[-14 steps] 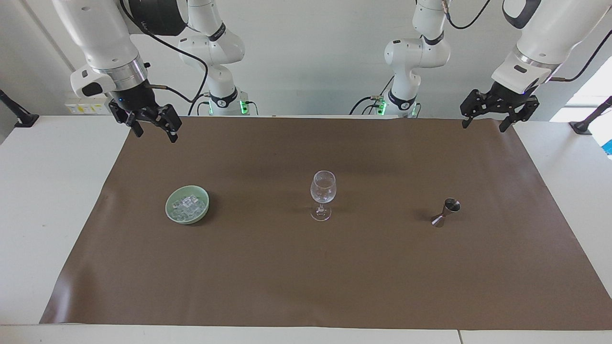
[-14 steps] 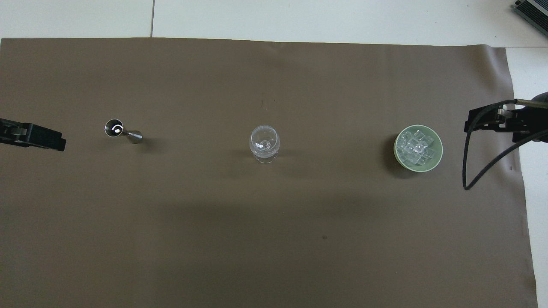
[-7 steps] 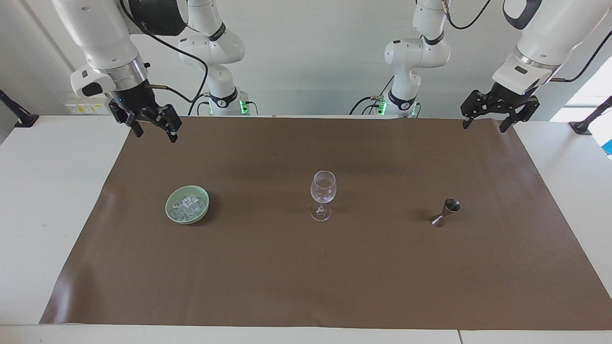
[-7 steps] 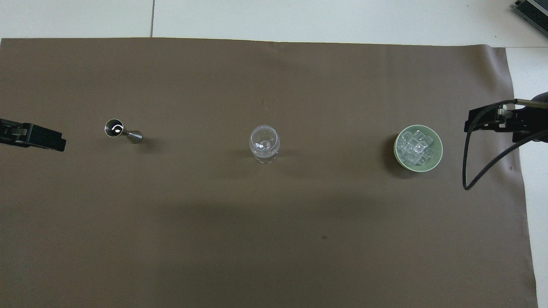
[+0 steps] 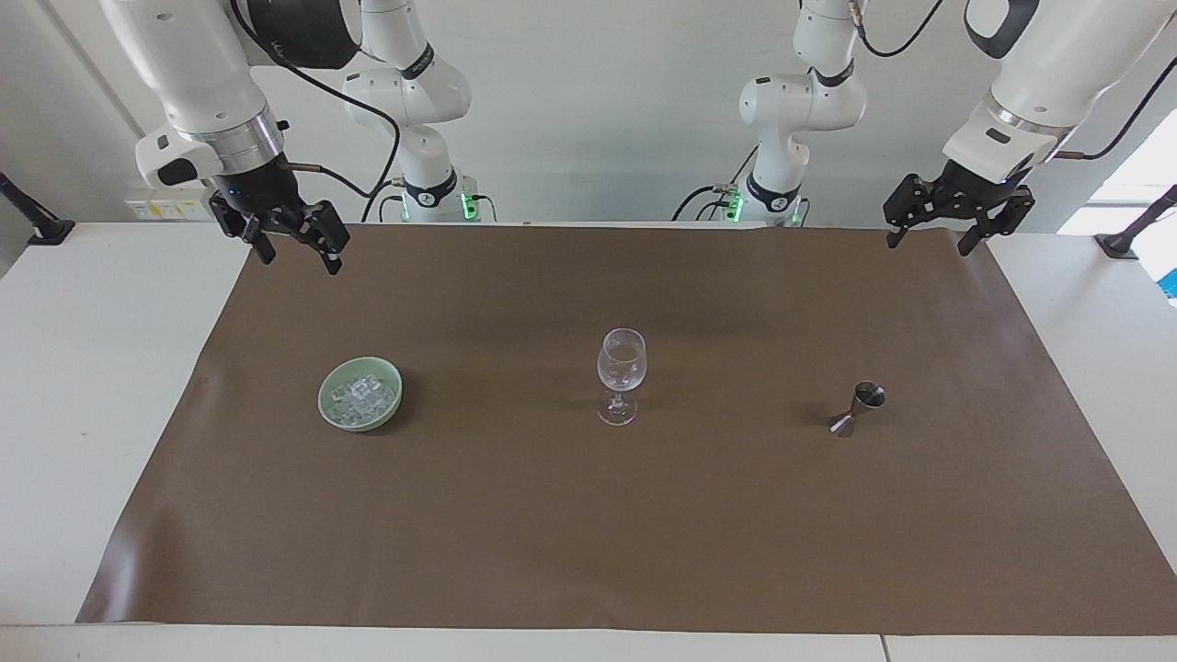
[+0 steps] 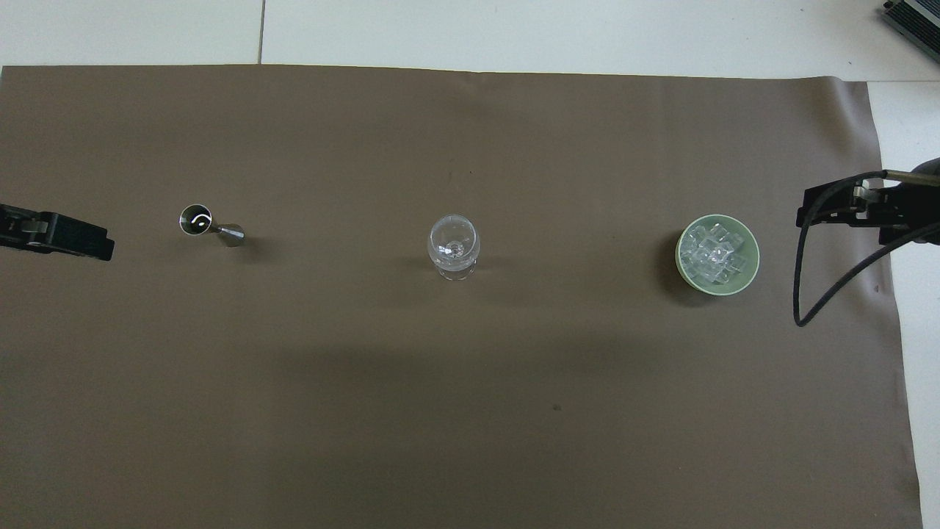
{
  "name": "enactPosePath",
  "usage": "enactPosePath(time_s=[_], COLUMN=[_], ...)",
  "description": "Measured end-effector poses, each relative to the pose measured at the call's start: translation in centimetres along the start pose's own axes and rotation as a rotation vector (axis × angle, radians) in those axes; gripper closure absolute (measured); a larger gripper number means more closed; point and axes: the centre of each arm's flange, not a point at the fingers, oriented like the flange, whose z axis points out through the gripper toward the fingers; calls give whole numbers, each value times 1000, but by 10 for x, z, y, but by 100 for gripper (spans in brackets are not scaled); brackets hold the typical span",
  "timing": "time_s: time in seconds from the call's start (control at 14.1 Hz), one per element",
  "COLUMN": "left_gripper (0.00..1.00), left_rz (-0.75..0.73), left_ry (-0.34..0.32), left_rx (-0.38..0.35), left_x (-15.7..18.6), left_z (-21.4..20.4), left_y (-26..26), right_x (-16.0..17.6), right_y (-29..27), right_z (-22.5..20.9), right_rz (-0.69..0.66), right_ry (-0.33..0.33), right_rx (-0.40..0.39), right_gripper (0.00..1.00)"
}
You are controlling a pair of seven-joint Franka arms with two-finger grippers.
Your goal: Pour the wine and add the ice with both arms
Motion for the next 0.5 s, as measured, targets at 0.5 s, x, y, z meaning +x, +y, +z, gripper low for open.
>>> enactPosePath(time_s=[0.5], left_gripper=[0], left_rz=[-4], left_ry=[35], left_rx=[4], left_x=[4], left_z=[-2], left_y=[-3], right_x=[0], right_y=[0], right_z=[0], right_rz=[0], right_ry=[0], right_rx=[0], right_gripper=[0])
